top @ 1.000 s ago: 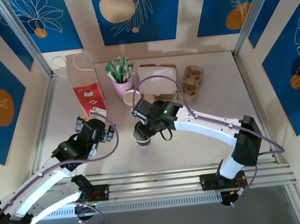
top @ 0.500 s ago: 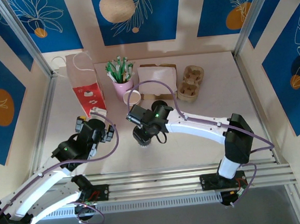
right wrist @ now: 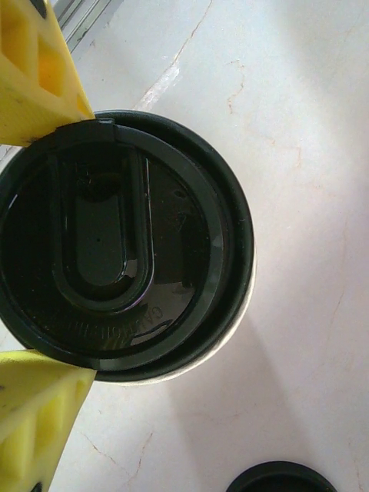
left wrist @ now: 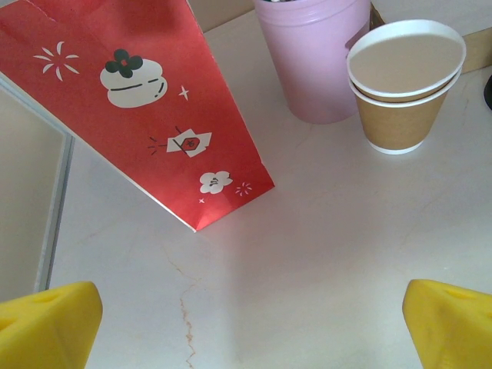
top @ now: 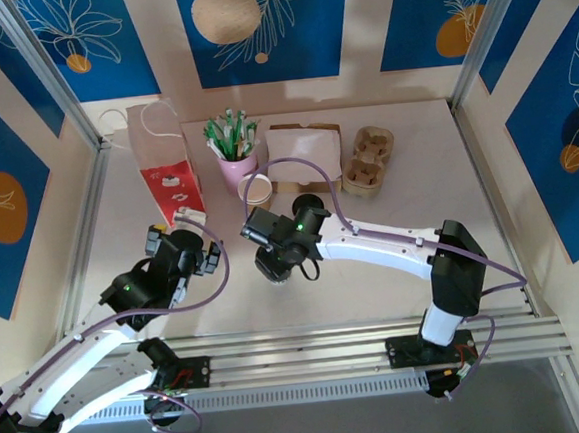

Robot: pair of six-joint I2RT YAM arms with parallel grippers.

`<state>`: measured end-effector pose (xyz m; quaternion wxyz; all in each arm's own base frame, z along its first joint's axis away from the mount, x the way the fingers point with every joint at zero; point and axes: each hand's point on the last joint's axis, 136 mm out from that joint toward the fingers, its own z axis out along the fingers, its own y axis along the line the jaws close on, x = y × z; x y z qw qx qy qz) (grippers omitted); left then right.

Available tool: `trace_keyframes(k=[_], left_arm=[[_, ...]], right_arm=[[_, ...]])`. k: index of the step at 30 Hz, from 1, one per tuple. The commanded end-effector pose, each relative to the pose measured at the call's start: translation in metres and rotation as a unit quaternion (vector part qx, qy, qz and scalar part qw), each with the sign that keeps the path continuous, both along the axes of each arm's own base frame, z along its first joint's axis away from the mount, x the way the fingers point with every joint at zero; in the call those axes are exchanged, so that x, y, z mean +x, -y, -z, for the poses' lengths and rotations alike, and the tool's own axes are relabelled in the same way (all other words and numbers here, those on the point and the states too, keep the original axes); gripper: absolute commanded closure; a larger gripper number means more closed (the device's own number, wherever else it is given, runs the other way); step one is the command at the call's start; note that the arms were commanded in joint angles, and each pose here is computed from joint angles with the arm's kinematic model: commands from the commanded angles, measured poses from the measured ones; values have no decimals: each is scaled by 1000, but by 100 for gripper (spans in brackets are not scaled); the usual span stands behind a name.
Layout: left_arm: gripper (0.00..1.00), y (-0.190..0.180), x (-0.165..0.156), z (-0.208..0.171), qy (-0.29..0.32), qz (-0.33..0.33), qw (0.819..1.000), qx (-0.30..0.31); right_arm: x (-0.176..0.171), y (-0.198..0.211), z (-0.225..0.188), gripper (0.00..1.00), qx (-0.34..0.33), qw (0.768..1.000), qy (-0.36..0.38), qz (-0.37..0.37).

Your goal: Pack the takeout coffee

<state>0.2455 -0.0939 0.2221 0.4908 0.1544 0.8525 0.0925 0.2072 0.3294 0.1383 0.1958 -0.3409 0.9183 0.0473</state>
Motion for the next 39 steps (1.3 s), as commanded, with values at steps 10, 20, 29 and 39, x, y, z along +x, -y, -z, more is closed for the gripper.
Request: trace_keyframes(k=[10,20,29,39], left_arm=[[0,-4,1,-1,0,-8,1000,5],[0,-5,0,0,-2,-8,1000,5],[0,-5,0,0,-3,-6,1000,5],[0,-4,0,1,-5,-4,1000,4]], right_arm=[[-1,21,15,40,-46,998,-21,37],[2,23,4,41,-53,997,-6,55],[1,20,4,40,-29,998,-16,56],[-2,27,18,40,-28,996,-38,71]])
